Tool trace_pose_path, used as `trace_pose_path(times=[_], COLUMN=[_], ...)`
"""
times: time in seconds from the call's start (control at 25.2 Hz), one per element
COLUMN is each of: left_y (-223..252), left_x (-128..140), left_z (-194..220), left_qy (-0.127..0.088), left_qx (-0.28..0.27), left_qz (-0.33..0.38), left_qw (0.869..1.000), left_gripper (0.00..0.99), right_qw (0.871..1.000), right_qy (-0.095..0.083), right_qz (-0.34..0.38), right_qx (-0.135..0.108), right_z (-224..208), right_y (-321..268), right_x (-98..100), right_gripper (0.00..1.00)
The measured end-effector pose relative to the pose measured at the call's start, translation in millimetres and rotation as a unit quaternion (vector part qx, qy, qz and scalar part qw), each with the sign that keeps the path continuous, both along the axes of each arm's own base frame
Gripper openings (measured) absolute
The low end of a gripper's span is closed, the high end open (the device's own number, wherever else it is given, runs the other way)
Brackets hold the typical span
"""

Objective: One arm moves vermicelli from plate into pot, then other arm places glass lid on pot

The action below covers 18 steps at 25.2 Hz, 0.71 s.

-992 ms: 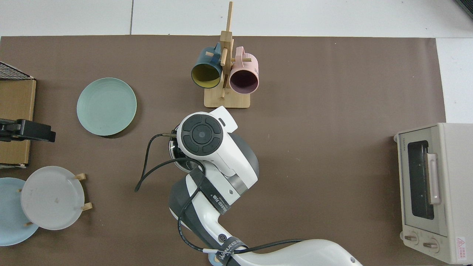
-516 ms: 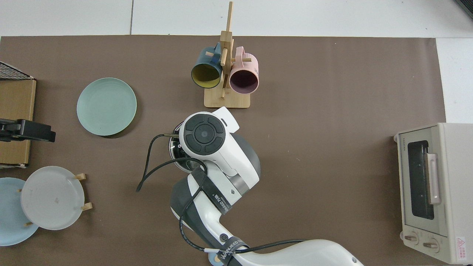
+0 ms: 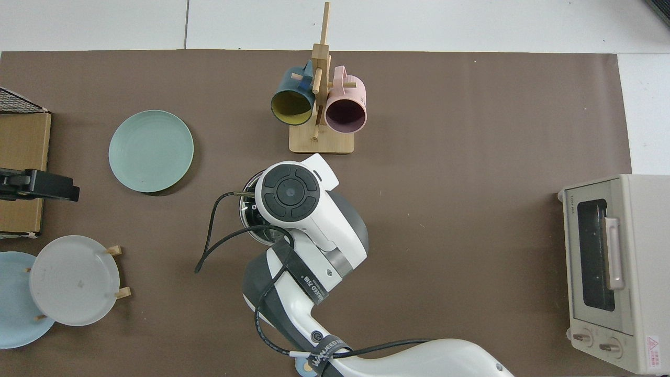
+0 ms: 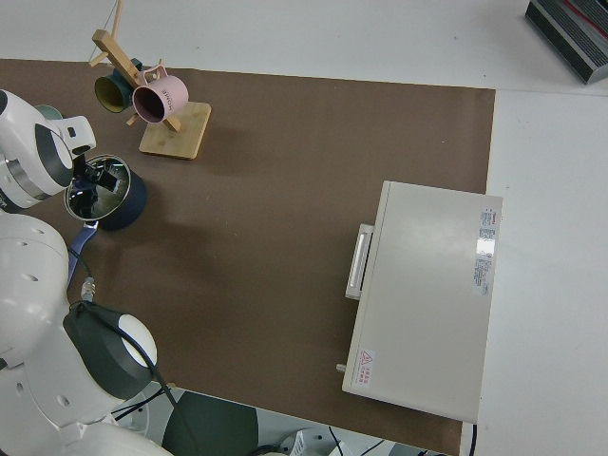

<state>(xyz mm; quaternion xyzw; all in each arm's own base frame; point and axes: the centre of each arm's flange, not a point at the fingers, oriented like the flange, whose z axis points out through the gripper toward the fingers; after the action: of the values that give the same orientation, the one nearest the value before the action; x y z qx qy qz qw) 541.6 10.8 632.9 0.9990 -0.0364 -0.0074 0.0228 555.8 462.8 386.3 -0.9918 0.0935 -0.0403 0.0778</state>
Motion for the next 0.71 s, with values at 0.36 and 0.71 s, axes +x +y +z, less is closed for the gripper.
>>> trace_pose_path(times=[0.36, 0.71], left_y=[-0.1, -0.2], left_x=[0.0, 0.0], left_z=[0.0, 0.0], left_qy=[0.0, 0.0], left_qx=[0.0, 0.0], left_qz=[0.0, 0.0], left_qw=[1.0, 1.0], left_gripper=[0.991, 0.991], right_qw=[1.0, 1.0], right_qy=[0.0, 0.001], right_qz=[0.001, 0.001], right_qx=[0.001, 0.001], right_z=[0.0, -0.1], right_y=[1.2, 1.4], right_x=[-1.1, -1.3], right_gripper=[0.99, 0.99])
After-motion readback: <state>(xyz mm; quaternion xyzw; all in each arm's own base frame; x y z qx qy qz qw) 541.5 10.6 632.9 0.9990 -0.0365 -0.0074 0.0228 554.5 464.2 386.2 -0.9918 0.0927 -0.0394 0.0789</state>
